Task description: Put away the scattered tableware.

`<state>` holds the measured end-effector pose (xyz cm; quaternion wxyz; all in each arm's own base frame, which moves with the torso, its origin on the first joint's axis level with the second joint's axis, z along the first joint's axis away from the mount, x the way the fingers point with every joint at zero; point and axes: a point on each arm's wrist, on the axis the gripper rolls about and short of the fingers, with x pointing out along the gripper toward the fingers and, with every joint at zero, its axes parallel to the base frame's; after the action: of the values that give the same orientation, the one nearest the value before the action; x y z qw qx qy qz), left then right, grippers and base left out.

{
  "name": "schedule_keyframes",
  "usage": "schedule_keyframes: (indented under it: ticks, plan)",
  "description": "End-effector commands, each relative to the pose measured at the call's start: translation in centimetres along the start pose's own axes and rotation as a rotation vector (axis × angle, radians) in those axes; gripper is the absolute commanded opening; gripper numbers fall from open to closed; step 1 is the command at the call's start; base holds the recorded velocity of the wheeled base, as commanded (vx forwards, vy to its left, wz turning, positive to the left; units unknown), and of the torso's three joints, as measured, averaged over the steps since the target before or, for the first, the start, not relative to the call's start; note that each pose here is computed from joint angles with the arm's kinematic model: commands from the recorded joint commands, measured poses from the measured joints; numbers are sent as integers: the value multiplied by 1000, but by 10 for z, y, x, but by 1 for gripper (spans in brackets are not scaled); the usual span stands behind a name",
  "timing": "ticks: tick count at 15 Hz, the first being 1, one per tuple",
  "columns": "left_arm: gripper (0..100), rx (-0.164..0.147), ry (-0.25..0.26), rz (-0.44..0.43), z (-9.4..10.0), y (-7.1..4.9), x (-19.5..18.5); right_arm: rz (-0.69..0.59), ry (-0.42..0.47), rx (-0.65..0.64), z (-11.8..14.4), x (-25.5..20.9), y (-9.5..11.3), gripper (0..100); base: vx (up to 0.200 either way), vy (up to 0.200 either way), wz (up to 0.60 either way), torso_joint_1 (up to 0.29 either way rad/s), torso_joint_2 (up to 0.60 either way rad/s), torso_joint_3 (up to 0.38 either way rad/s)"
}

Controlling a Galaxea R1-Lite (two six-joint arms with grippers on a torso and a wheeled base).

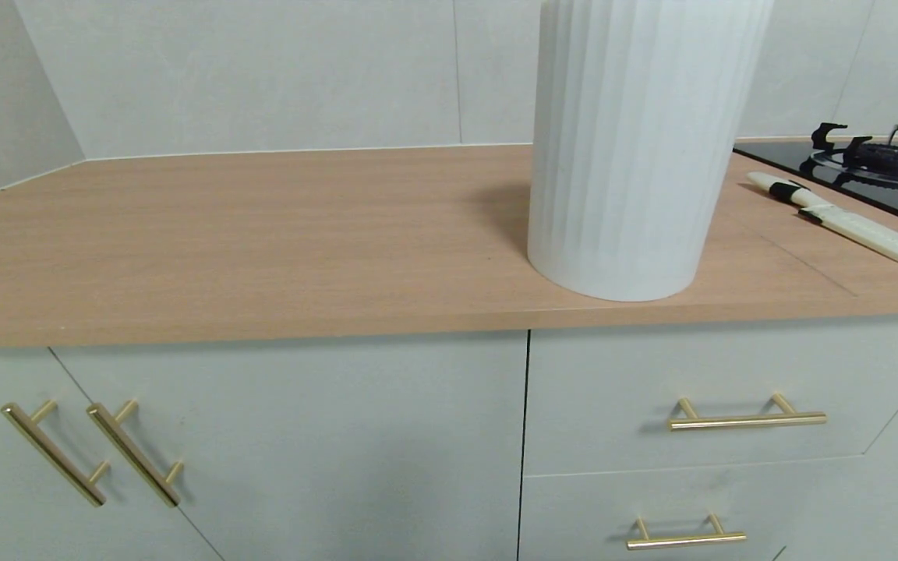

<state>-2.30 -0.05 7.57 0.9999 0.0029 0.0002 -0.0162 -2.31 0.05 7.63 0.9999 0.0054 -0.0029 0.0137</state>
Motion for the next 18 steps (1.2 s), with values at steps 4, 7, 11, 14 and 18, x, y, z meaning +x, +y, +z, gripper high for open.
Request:
schedule_keyframes:
  ticks: [4,7,11,14,18]
  plan:
    - [100,0,1,0,0,0,0,2,1,1,0,0,0,100,0,-200,0,2,4,1]
    - [100,0,0,0,0,0,0,0,1,0,0,0,0,100,0,-200,0,1,-4,4]
    - [100,0,1,0,0,0,0,0,1,0,0,0,0,100,0,-100,0,-1,1,2]
    - [100,0,1,0,0,0,0,0,1,1,0,0,0,100,0,0,0,0,0,0]
    - [100,0,1,0,0,0,0,0,1,0,0,0,0,100,0,0,0,0,0,0]
